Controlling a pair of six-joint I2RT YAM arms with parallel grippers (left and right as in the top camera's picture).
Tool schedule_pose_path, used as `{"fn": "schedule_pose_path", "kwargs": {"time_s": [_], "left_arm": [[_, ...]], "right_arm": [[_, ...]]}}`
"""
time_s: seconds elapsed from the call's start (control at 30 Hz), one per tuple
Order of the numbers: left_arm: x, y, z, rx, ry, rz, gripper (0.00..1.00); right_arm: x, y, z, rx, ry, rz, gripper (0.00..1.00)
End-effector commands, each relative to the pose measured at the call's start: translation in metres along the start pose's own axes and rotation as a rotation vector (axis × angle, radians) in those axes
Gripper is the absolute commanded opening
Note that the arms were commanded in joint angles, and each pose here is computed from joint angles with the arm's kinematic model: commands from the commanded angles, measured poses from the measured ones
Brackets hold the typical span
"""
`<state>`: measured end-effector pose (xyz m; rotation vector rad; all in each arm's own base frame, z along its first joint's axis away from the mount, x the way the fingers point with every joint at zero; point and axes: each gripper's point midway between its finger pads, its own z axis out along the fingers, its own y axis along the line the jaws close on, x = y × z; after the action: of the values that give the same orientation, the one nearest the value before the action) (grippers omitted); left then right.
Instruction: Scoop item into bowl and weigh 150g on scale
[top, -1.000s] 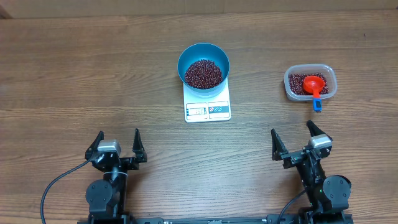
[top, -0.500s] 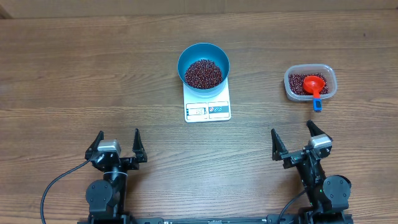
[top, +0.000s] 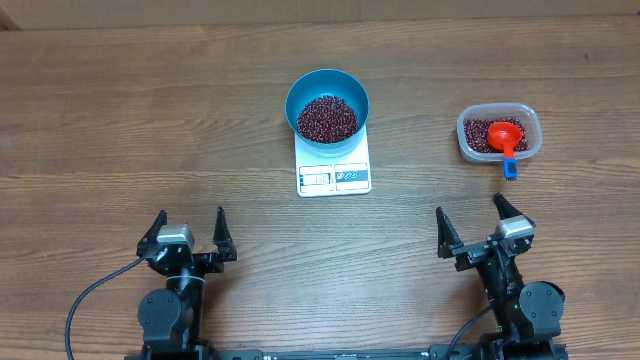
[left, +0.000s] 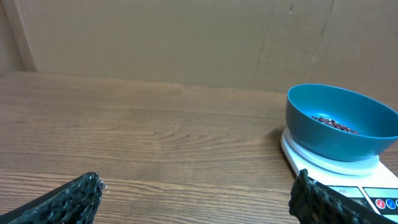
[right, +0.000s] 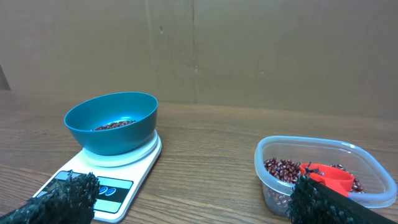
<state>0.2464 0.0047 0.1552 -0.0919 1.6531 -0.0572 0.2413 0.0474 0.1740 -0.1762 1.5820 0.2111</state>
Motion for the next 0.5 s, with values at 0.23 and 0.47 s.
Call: {"fn": "schedule_pose_path", "kwargs": {"time_s": [0.23,0.47], "left_arm": [[-0.0007,0.0026,-0.0003,-0.012,-0.008,0.026,0.99],[-0.0007,0.0026,-0.0003,-0.012,-0.008,0.026,1.00]], "right_arm": [[0.0008,0.0013,-0.0001,-0.006,-0.008,-0.004,1.00],[0.0008,0.0014,-0.0001,-0.006,-0.008,-0.004,1.00]]}}
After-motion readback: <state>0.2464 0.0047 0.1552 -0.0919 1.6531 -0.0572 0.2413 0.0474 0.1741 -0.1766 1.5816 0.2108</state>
